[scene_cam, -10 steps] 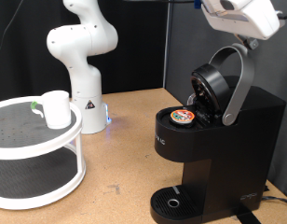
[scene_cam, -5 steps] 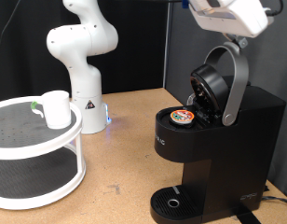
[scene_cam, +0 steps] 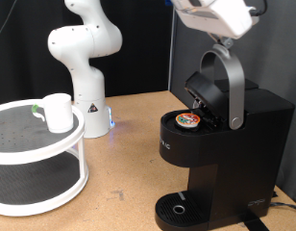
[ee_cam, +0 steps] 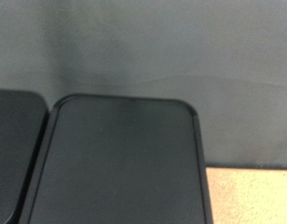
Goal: Make a cup of coffee with the keurig machine
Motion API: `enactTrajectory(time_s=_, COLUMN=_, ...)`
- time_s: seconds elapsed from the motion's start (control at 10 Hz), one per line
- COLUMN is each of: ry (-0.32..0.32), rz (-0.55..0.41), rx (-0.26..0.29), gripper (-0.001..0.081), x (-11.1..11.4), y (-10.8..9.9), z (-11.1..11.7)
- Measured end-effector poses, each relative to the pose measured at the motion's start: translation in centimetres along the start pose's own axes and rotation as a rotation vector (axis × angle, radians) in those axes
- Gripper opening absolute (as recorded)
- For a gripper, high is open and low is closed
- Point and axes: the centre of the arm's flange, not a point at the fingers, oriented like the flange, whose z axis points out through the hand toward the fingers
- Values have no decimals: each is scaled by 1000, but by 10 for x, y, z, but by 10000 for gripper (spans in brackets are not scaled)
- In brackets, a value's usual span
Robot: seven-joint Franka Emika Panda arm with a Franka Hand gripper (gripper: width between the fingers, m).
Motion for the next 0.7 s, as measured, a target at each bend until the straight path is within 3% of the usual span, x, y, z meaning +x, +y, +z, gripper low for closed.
enactTrajectory(time_s=0.7, ry=-117, rz=16, rx=-82, gripper=0, x=-43, y=38, z=-19)
